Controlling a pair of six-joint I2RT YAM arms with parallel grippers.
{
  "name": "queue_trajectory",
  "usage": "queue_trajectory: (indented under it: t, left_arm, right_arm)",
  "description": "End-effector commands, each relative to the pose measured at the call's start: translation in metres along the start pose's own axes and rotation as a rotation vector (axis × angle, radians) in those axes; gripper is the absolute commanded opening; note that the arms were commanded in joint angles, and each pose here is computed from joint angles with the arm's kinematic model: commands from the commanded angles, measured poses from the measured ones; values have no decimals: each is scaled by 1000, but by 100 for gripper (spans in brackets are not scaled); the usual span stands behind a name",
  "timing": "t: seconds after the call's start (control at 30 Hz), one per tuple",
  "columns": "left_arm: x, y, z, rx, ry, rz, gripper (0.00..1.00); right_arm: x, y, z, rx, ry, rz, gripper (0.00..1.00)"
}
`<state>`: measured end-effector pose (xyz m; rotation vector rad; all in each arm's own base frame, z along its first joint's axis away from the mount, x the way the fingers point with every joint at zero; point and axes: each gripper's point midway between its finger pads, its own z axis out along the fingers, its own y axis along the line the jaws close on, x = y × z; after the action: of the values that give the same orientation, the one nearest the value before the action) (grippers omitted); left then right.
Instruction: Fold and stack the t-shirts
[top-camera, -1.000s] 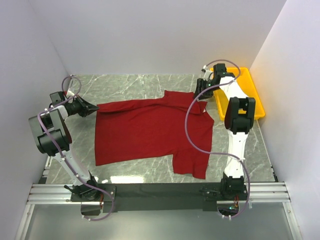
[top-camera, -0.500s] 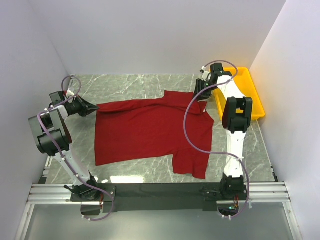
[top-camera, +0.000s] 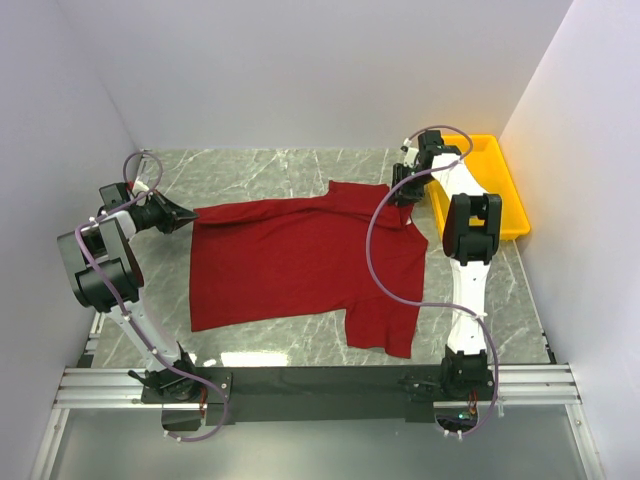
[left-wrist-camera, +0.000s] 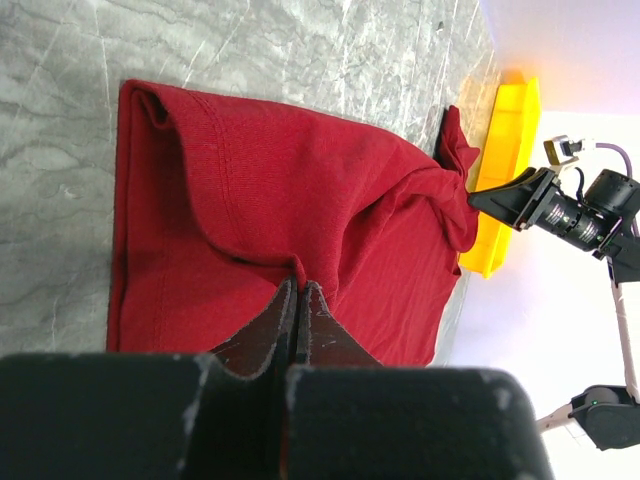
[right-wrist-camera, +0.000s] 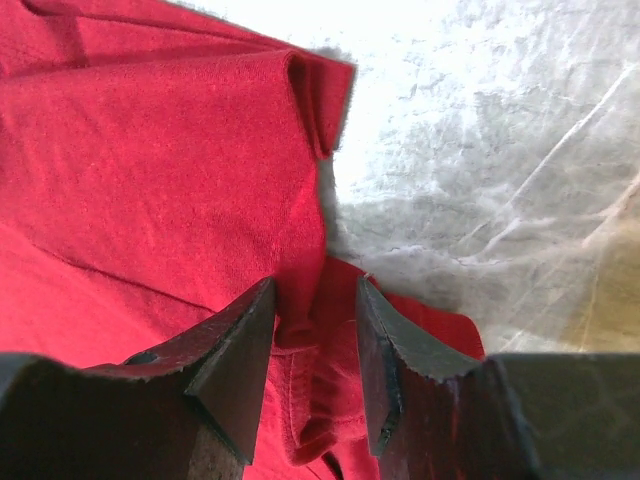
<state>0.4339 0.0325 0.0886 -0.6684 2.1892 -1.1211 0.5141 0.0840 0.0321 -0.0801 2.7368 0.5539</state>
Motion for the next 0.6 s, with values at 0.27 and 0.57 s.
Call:
queue_trajectory:
  t: [0.27,0.57]
  left_arm:
    - [-8,-14,-5,43,-13,42,1]
    - [-12,-18,-6,47,-21,48,1]
  right_arm:
    - [-9,31,-12,-80,-29,-25,36]
    - [-42,47,-39,-123,-160,-85,0]
